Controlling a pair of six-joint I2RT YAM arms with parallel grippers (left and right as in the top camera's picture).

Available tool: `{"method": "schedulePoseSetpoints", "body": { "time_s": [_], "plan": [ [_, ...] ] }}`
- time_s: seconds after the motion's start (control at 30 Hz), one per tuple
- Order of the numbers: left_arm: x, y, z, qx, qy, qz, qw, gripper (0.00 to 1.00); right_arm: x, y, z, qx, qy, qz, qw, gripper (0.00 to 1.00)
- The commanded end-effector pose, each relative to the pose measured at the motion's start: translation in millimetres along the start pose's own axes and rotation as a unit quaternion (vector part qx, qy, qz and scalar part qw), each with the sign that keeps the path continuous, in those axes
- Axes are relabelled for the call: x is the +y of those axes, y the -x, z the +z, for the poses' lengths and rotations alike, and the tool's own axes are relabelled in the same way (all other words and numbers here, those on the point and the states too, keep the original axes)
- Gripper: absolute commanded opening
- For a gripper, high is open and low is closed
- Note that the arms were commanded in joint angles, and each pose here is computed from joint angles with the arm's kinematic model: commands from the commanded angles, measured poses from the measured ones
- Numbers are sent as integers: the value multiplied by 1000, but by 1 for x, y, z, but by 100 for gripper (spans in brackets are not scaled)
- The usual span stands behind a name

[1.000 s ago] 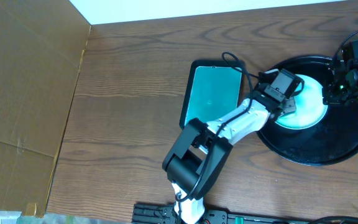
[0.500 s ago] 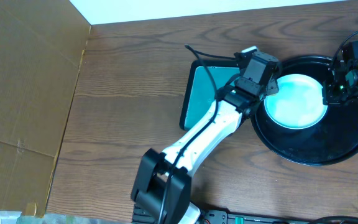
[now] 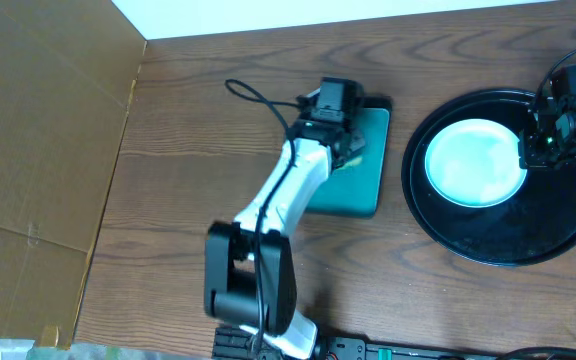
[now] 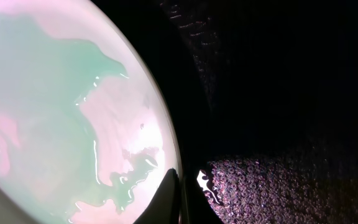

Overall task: Clean dirty plates on tray and stack at the side
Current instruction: 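Lower the sponge into the teal tray and open the left gripper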

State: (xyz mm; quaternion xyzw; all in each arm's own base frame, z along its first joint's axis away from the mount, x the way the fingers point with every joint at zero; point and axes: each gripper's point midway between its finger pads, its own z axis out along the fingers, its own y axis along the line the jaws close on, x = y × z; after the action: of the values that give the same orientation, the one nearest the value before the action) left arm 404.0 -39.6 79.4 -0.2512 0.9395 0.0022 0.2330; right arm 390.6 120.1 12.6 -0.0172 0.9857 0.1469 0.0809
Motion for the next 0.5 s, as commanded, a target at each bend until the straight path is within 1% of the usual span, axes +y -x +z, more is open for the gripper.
{"method": "schedulePoseSetpoints", "body": {
  "time_s": [0.0,0.13,0.17,0.2,0.23,0.3,0.37,0.47],
  "plan": [
    [7,-19,28,48,8,5,999,7,0,-5,8,6,-12,-1,1000,1],
    [16,-25,50,63,25,1,998,8,0,-5,8,6,-12,-1,1000,1],
    [18,-24,51,63,27,-1,998,15,0,-5,8,7,-12,-1,1000,1],
    [19,-23,51,63,27,-3,998,25,0,-5,8,7,-12,-1,1000,1],
    [19,-21,49,60,26,-5,998,33,0,-5,8,6,-12,-1,1000,1],
    [19,-16,45,54,22,-8,998,40,0,-5,8,5,-12,-2,1000,1],
    [18,-10,34,44,16,-11,999,49,0,-3,8,3,-11,-8,1000,1],
    [13,5,9,20,-2,-16,1000,54,0,-3,7,3,-11,-22,1000,1]
  ]
}}
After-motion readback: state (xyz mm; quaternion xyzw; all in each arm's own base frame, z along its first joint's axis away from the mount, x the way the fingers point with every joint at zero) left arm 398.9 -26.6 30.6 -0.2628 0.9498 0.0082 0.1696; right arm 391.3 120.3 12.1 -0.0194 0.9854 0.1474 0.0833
